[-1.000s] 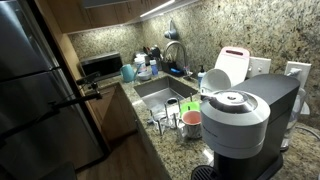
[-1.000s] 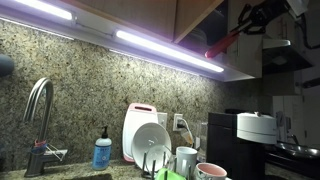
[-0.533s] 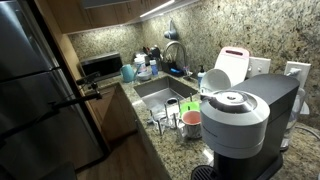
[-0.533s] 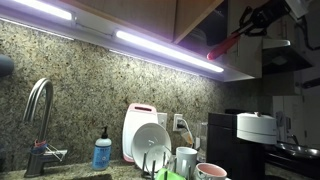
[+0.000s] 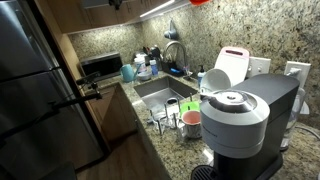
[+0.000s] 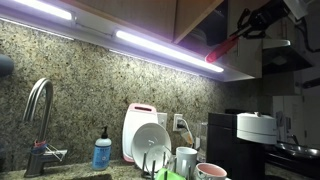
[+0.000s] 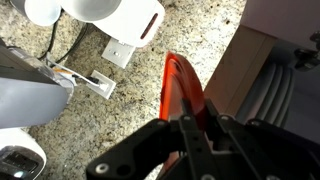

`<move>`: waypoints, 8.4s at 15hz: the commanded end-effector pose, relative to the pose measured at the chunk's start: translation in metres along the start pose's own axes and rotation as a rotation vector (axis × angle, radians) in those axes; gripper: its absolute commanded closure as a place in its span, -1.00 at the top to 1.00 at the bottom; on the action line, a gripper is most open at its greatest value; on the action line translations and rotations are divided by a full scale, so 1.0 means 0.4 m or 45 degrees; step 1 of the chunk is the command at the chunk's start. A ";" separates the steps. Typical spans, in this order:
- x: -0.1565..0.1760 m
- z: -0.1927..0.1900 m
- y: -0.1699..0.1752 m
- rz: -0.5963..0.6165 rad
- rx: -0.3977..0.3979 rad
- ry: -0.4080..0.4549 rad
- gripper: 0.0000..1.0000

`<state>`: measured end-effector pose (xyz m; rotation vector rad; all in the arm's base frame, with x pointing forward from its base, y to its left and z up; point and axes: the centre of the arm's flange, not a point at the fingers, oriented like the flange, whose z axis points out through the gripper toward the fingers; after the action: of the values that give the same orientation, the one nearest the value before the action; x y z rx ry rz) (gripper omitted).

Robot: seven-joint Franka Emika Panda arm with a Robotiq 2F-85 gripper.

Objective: Take the orange lid out of the open cupboard and put it on the counter

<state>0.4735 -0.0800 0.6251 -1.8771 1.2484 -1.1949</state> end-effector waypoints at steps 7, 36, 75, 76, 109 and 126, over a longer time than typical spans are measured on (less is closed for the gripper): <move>-0.072 0.069 0.018 0.061 0.001 -0.195 -0.92; -0.220 0.268 0.171 0.633 0.037 -0.653 -0.92; -0.336 0.427 0.304 0.743 -0.153 -0.925 -0.92; -0.343 0.431 0.307 0.738 -0.159 -0.946 -0.92; -0.392 0.527 0.448 0.669 -0.520 -0.971 -0.92; -0.394 0.585 0.543 0.937 -0.602 -0.854 -0.92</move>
<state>0.5579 -0.0280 0.2983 -1.6756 1.5991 0.1310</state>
